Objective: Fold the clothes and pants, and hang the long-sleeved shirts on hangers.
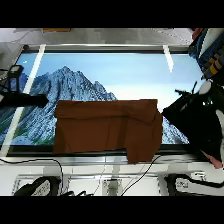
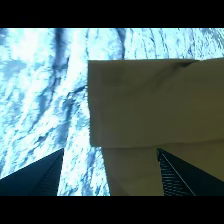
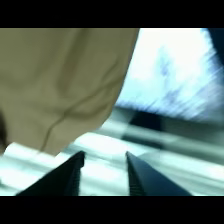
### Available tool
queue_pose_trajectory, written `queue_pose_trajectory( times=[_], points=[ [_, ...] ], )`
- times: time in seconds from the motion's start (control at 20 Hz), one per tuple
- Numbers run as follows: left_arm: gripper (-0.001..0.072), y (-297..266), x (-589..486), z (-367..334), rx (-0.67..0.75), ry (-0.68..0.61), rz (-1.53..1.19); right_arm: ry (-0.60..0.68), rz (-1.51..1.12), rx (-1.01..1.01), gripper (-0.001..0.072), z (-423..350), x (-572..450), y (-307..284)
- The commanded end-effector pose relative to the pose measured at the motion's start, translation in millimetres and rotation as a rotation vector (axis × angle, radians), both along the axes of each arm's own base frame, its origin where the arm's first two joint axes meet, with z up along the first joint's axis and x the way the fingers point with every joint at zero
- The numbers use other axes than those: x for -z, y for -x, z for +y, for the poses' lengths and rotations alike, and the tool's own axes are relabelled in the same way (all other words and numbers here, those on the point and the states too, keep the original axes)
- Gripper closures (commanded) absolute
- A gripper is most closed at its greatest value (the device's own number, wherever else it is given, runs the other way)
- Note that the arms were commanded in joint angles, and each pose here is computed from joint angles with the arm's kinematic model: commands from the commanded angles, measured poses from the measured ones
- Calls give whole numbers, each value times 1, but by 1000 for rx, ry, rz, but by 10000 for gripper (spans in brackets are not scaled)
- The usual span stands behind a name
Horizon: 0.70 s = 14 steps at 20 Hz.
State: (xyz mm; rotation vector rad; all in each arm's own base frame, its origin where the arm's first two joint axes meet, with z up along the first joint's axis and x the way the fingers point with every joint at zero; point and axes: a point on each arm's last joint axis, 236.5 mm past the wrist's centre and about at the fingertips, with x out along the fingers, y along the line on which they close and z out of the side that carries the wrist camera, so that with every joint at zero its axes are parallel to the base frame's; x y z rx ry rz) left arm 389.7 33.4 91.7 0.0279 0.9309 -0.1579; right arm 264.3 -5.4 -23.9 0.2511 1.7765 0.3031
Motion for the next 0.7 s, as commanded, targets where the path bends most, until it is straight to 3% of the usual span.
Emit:
queue_pose_trajectory(
  times=[0.0, 0.25, 0.65],
  points=[
    [80, 15, -9, 2, -4, 1, 10, -134, 58, 3, 366, 29, 27, 65],
    [80, 28, 12, -2, -2, 22, 79, -146, 95, 45, 365, 43, 73, 97],
    [81, 64, 75, 5, -52, 17, 258, -178, -79, 89, 365, 54, 97, 66]
  ],
)
